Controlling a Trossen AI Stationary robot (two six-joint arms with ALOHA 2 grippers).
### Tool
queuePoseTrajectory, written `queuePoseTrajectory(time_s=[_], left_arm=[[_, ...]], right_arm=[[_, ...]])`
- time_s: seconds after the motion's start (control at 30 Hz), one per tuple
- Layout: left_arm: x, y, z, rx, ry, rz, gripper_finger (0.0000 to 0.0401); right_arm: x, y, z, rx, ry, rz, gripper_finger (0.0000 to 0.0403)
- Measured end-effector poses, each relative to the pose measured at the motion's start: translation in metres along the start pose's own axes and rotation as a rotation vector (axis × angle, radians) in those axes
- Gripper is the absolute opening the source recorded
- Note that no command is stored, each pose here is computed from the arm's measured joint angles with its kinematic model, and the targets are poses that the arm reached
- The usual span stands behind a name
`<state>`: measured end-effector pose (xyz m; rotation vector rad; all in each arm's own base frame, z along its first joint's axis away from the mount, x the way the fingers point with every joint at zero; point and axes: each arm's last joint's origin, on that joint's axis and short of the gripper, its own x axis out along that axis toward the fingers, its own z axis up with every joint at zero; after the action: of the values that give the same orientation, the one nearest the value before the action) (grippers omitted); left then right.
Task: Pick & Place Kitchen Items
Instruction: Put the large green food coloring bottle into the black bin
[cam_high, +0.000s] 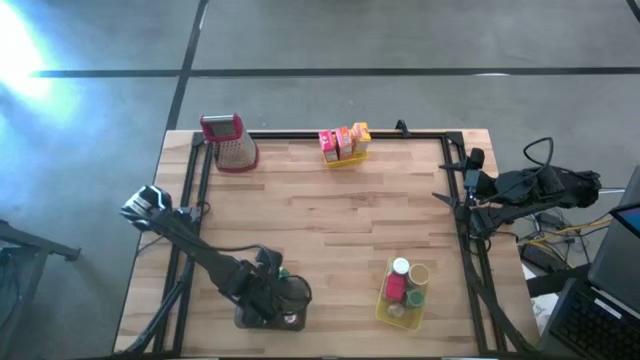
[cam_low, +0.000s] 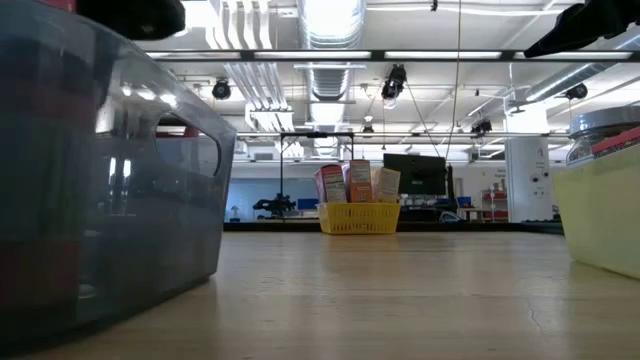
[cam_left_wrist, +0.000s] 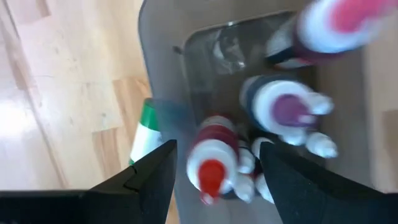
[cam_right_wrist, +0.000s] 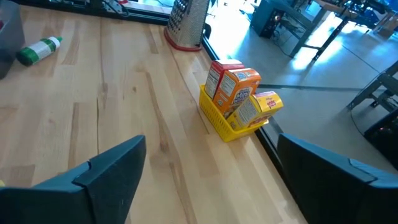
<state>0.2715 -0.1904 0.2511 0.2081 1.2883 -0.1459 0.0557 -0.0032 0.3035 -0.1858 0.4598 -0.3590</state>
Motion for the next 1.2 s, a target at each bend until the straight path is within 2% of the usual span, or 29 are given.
queuePoseTrajectory(time_s=[0.13,0.27,0.4,0.63,0.7,0.83,1.03,1.2], left_arm=[[-0.015,-0.001,0.004,-0.004,0.017,-0.045,0.0234],[-0.027,0.002,0.004,0.0,0.048,-0.036,0.0234],[-0.034,0.006,0.002,-0.012,0.072,0.038,0.0234],[-0.035,0.014,-0.002,0.048,0.065,0.224,0.0234],[-0.035,0.014,-0.001,0.032,0.055,0.237,0.0234],[-0.034,0.016,0.001,-0.073,0.008,0.3,0.0234],[-0.034,0.019,0.001,-0.027,0.01,0.337,0.0234],[-0.034,0.026,0.002,-0.018,-0.008,0.419,0.0232]], right_arm=[[0.0,0.0,0.0,0.001,0.0,0.0,0.0363],[0.0,0.0,0.0,0.001,0.0,0.0,0.0364],[0.0,0.0,0.0,0.001,0.0,0.0,0.0363],[0.0,0.0,0.0,0.0,0.0,0.0,0.036],[0.0,0.0,0.0,0.001,0.0,0.0,0.0356],[0.0,0.0,0.0,0.002,0.0,0.0,0.0345],[0.0,0.0,0.0,0.0,0.0,0.0,0.0327],[0.0,0.0,0.0,0.0,0.0,0.0,0.0311]])
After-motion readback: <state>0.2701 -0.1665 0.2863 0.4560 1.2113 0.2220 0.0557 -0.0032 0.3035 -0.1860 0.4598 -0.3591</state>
